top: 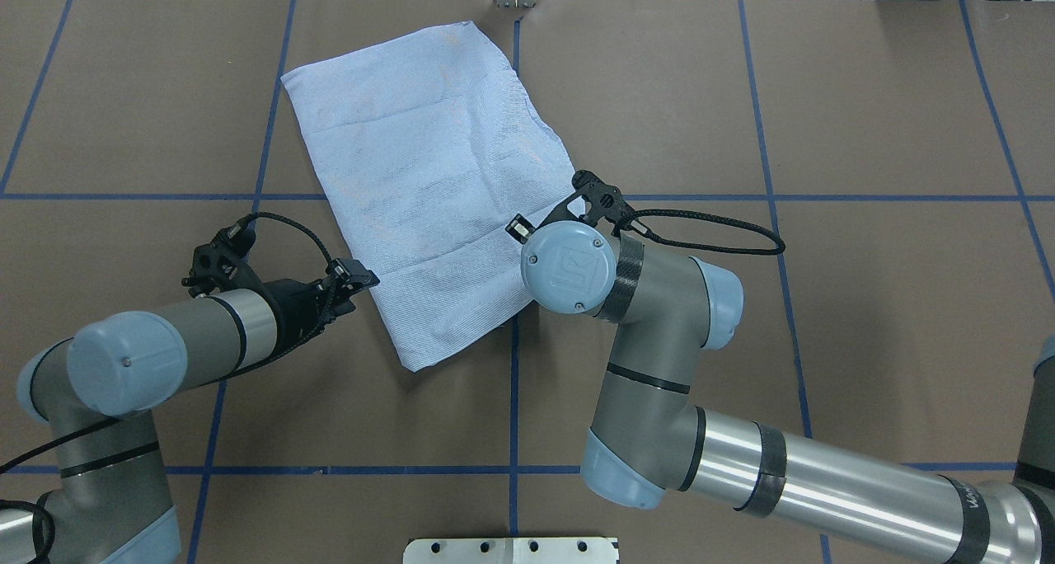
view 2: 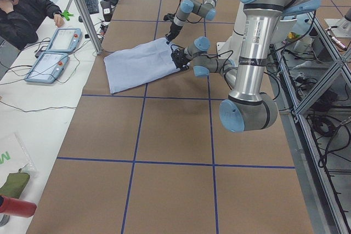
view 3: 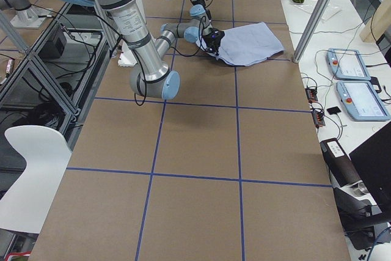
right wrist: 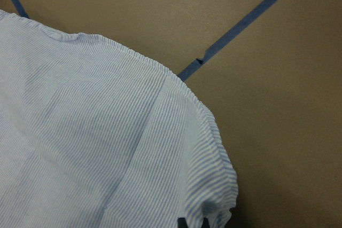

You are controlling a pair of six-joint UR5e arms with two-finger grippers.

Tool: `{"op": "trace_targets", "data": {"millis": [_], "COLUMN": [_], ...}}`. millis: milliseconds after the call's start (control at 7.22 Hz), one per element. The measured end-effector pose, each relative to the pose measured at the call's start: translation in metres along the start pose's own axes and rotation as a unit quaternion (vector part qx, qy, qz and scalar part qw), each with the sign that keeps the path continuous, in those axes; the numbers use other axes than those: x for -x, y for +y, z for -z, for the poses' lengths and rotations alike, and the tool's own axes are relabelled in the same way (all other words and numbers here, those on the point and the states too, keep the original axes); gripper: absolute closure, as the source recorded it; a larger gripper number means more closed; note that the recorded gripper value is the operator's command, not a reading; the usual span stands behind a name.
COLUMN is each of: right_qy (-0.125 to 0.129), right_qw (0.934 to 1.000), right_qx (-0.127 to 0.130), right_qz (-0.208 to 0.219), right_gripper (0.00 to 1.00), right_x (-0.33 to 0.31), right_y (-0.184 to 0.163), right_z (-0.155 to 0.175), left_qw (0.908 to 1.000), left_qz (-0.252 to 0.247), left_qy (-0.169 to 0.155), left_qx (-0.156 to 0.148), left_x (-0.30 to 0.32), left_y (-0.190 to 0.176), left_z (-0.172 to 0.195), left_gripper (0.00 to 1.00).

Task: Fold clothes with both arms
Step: 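Bring the left gripper to the shirt corner nearest it and grasp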

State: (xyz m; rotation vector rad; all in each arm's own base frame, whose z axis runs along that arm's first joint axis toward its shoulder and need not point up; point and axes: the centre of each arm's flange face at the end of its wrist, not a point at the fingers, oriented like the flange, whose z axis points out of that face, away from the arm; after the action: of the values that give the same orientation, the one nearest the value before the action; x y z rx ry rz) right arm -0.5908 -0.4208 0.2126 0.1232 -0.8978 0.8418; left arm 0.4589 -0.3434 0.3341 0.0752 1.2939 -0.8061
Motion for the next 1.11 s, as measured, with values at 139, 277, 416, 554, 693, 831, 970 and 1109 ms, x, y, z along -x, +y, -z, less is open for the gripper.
{"op": "trace_targets", "data": {"millis": [139,277,416,554,693,831,970,1109], "right_qy": [0.0,0.0,-0.001,-0.002,-0.004,-0.005,-0.005,-0.006], "right_qw": [1.0,1.0,1.0,1.0,1.0,1.0,1.0,1.0], "right_qx": [0.0,0.0,0.0,0.0,0.001,0.002,0.002,0.002], "right_qz": [0.0,0.0,0.0,-0.001,-0.001,-0.001,-0.001,-0.001], "right_gripper": [1.0,1.0,1.0,1.0,1.0,1.0,1.0,1.0], "right_x": [0.0,0.0,0.0,0.0,-0.001,-0.004,-0.006,-0.006], "right_y": [0.0,0.0,0.0,-0.001,-0.002,-0.003,-0.004,-0.004], "right_z": [0.0,0.0,0.001,0.002,0.004,0.006,0.007,0.008], "left_qw": [0.9999,0.9998,0.9997,0.9994,0.9991,0.999,0.9989,0.9988], "left_qz": [0.012,0.015,0.013,0.01,0.007,0.004,0.001,-0.001], "left_qy": [-0.003,-0.005,-0.007,-0.009,-0.012,-0.016,-0.018,-0.02], "left_qx": [0.004,0.012,0.022,0.032,0.039,0.043,0.044,0.044], "left_x": [0.004,0.007,0.01,0.013,0.017,0.02,0.023,0.023], "left_y": [0.015,0.03,0.045,0.06,0.071,0.077,0.079,0.08], "left_z": [-0.006,-0.009,-0.01,-0.011,-0.012,-0.013,-0.014,-0.016], "left_gripper": [0.41,0.4,0.4,0.4,0.4,0.4,0.41,0.43]}}
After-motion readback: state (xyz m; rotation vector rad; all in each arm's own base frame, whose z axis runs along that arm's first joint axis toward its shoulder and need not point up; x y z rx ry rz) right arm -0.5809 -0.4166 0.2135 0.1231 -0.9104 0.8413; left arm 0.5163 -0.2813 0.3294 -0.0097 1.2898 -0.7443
